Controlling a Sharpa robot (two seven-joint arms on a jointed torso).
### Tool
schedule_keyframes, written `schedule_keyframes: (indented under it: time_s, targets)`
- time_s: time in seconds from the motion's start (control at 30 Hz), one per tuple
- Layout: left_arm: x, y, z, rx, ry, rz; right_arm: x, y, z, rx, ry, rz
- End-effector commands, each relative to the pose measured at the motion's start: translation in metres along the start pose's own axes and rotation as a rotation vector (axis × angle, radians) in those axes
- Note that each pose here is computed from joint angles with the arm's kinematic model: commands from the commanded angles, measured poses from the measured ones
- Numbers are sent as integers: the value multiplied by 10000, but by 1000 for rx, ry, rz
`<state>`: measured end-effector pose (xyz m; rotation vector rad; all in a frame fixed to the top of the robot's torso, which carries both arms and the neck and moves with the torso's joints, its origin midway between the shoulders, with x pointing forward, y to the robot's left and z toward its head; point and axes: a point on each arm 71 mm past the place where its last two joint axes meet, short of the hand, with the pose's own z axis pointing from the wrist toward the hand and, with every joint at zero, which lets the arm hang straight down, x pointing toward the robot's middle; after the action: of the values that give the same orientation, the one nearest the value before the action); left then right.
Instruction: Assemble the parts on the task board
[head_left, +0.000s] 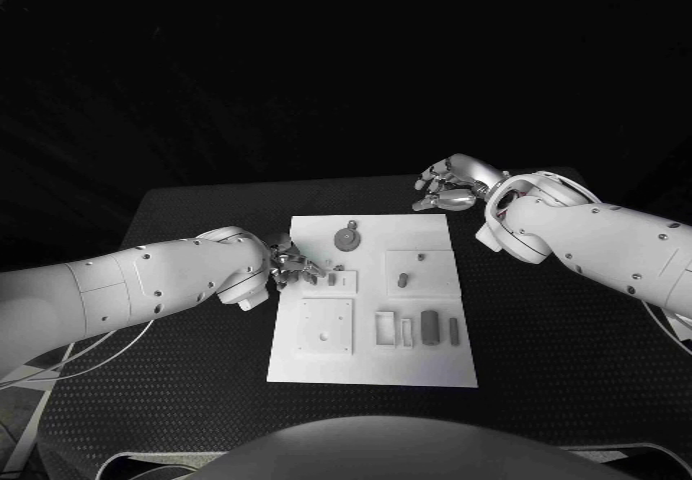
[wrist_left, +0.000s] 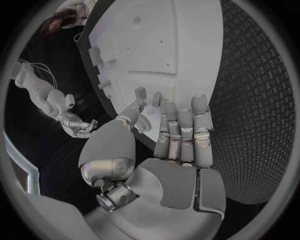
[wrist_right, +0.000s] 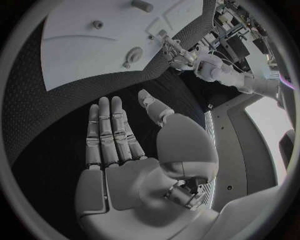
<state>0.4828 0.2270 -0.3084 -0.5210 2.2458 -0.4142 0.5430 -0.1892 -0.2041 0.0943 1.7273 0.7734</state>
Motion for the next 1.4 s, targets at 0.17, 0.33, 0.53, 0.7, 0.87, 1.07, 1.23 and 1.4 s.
schedule_keyframes:
  time_s: [0.17, 0.33, 0.53, 0.7, 0.87, 1.07, 1.23, 1.4]
  targets:
    - [15, -28, -6, 24, 9, -26, 5, 0, -1, -7, 8, -1]
    - [18, -29, -4, 21, 12, -27, 5, 1, -2, -7, 8, -1]
    - [-7, -4, -2, 16, -2, -39, 3, -3, -2, -6, 7, -1]
    - [-56, 17, 0, 19, -47, -59, 2, -5, -3, -6, 6, -1]
    - [-189, -57, -43, 52, -76, -96, -5, -16, -5, -4, 4, -2]
    - [-361, -157, -142, 131, -113, -127, -18, -39, -8, 2, -1, -3]
    - [-492, -315, -183, 229, -139, -97, -16, -34, -2, 0, -2, -3]
    - [-528, -486, -192, 375, -237, 112, -14, -30, 0, -2, -2, -3]
